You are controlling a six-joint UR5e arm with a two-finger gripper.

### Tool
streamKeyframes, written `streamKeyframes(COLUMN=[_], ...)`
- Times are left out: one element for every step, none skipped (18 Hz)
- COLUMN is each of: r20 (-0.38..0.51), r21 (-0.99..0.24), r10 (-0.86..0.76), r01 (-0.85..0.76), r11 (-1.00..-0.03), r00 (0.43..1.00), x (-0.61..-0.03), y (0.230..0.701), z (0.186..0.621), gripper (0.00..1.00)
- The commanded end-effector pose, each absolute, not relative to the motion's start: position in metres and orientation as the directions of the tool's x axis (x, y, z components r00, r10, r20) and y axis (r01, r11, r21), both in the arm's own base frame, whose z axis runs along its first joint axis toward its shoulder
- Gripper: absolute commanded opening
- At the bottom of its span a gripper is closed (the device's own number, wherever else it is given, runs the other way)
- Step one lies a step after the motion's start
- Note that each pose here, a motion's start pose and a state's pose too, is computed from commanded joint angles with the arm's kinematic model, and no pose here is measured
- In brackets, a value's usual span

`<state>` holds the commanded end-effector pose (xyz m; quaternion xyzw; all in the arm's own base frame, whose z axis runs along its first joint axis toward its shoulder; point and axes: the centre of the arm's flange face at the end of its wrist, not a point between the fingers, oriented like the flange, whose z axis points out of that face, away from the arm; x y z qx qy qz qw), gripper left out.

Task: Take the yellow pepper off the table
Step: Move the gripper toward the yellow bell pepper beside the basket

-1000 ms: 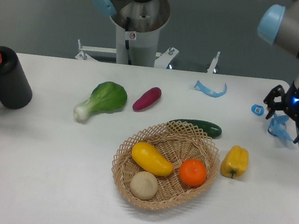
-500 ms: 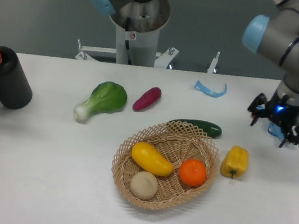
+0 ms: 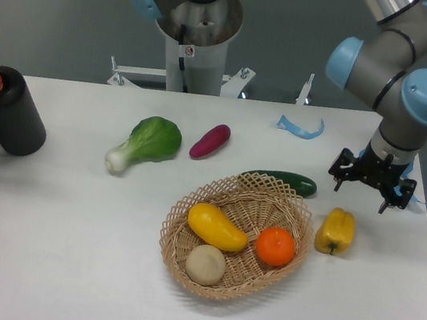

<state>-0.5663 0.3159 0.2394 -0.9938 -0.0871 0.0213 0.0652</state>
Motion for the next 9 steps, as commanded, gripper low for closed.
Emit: streamKeyframes(r20=[-0.03, -0.026, -0.024, -0.018, -0.014, -0.009, -0.006, -0.002, -0.001], r21=[-0.131, -0.129, -0.129, -0.125, -0.122, -0.119, -0.118, -0.116, -0.115], r10=[0.17, 0.171, 0.171, 0.17, 0.17, 0.17, 0.17, 0.165, 0.167], r01=[0.165, 0.167, 0.167, 0.166, 0.167, 0.168, 0.168, 0.164, 0.166], r11=[-0.978, -0.977, -0.978, -0.978, -0.978, -0.979, -0.979, -0.98, -0.979], r00=[0.985, 0.985, 0.985, 0.985, 0.985, 0.985, 0.985, 0.986, 0.986], x=[-0.566, -0.566, -0.566, -0.567, -0.567, -0.567, -0.566, -0.564, -0.564], y=[0.321, 0.321, 0.321, 0.321, 0.321, 0.321, 0.321, 0.32, 0.319], z=[0.234, 0.231, 0.229, 0.223, 0.219, 0.216, 0.214, 0.212, 0.211], gripper=[1.0, 1.0, 1.0, 1.0, 1.0, 1.0, 1.0, 1.0, 1.0])
